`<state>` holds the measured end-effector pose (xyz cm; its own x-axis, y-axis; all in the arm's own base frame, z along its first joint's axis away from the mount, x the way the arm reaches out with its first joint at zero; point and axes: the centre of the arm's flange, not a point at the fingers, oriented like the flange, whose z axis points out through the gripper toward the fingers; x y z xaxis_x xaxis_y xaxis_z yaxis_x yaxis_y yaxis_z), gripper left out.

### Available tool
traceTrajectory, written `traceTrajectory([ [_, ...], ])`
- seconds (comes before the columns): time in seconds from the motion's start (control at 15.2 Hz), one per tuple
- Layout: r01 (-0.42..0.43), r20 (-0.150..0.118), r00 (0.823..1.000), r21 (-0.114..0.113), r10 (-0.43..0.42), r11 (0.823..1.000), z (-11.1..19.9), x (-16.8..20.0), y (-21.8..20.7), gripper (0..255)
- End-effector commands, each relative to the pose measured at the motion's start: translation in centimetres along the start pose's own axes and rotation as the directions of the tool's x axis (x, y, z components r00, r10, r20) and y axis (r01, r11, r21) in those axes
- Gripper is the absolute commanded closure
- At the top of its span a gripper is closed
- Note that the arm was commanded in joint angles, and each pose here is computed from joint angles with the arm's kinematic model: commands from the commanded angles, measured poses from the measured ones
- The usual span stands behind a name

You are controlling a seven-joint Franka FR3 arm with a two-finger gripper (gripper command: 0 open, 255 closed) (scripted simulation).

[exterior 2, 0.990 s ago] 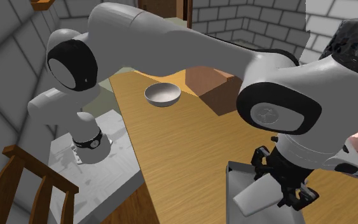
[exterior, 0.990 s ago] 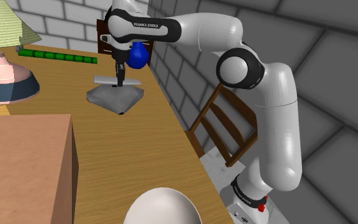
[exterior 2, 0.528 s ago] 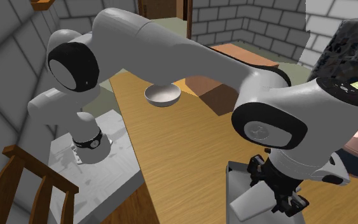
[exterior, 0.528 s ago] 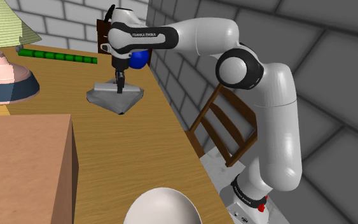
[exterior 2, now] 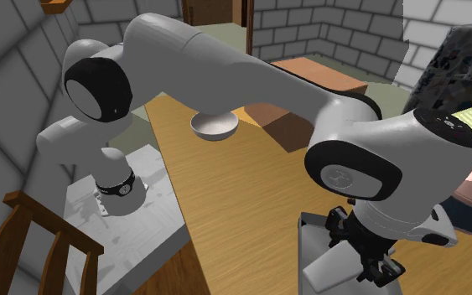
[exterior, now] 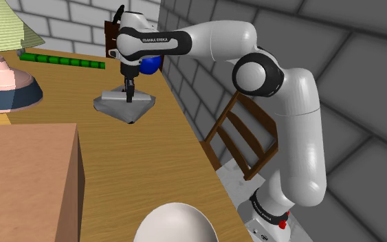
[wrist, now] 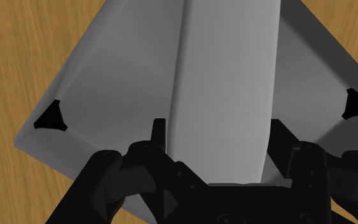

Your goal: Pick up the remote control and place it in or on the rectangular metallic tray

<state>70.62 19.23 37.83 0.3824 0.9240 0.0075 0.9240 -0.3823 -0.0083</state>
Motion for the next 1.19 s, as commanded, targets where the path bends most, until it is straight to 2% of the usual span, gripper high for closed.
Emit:
traceTrajectory([
  [0.0,0.0,0.0,1.0,0.0,0.0,1.0,0.0,0.0,0.0,0],
  [0.33,0.0,0.0,1.0,0.0,0.0,1.0,0.0,0.0,0.0,0],
  [0.59,0.0,0.0,1.0,0.0,0.0,1.0,-5.0,0.0,0.0,0],
  [1.12,0.0,0.0,1.0,0.0,0.0,1.0,-5.0,0.0,0.0,0],
])
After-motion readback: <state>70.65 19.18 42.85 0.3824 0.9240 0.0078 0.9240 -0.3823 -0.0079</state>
